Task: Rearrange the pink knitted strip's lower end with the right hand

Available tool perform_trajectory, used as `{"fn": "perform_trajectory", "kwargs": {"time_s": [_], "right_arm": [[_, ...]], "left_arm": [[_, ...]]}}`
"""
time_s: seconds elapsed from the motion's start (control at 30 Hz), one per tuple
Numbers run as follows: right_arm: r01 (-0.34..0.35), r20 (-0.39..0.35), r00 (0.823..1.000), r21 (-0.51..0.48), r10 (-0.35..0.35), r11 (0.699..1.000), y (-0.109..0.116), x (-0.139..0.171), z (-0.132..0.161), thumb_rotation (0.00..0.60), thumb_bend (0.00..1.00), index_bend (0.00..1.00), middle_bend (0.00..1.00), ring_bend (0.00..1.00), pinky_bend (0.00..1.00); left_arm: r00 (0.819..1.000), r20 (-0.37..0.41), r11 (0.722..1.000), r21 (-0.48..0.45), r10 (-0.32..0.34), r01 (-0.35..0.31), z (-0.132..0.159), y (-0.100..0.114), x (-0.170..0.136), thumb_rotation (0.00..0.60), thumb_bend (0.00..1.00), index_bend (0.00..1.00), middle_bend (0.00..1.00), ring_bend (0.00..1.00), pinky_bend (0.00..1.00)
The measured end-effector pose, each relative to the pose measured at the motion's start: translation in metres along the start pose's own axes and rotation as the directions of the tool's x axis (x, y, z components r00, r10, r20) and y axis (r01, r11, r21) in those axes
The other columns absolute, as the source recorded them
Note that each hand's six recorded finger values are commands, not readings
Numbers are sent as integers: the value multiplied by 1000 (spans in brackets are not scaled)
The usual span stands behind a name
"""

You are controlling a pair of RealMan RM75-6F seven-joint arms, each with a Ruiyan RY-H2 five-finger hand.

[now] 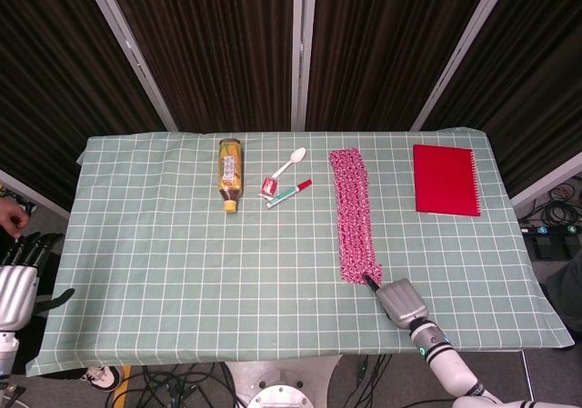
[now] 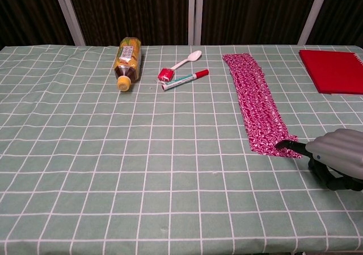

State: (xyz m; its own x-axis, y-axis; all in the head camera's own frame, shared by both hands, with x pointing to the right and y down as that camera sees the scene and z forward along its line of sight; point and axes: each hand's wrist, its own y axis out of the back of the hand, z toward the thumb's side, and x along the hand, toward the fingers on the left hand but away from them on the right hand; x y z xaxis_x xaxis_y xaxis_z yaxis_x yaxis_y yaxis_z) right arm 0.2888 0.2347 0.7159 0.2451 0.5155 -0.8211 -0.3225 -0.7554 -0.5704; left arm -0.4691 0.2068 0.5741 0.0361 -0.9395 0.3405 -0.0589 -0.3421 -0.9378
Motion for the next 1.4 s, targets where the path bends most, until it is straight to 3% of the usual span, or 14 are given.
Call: {"fn": "perform_trajectory", "kwargs": {"time_s": [0.63, 1.03, 1.23, 1.4], "right_arm": [[-58, 110, 992, -19, 59, 998, -15, 25, -49, 600, 1000, 129, 913, 832, 709], [-50, 188, 980, -59, 60, 997, -14, 43, -76, 600, 1000, 140, 913, 832, 709], [19, 168, 986, -76, -6, 997, 1, 44, -72, 600, 1000, 117, 912, 832, 709], [113, 92, 990, -85, -105, 990, 21, 38, -52, 600, 1000, 77, 913, 832, 709]], "left_arm": [[1000, 6, 1000, 8, -7, 7, 4, -1, 0, 600, 95, 147, 157, 102, 195], [1000, 7, 1000, 10, -13, 12, 5, -3, 1, 600, 95, 147, 157, 102, 195], [1000, 9, 1000, 10, -8, 8, 6, -2, 1, 600, 95, 146, 157, 102, 195], [1000, 11, 1000, 9, -8, 8, 7, -2, 2, 600, 95, 147, 157, 102, 195]]}}
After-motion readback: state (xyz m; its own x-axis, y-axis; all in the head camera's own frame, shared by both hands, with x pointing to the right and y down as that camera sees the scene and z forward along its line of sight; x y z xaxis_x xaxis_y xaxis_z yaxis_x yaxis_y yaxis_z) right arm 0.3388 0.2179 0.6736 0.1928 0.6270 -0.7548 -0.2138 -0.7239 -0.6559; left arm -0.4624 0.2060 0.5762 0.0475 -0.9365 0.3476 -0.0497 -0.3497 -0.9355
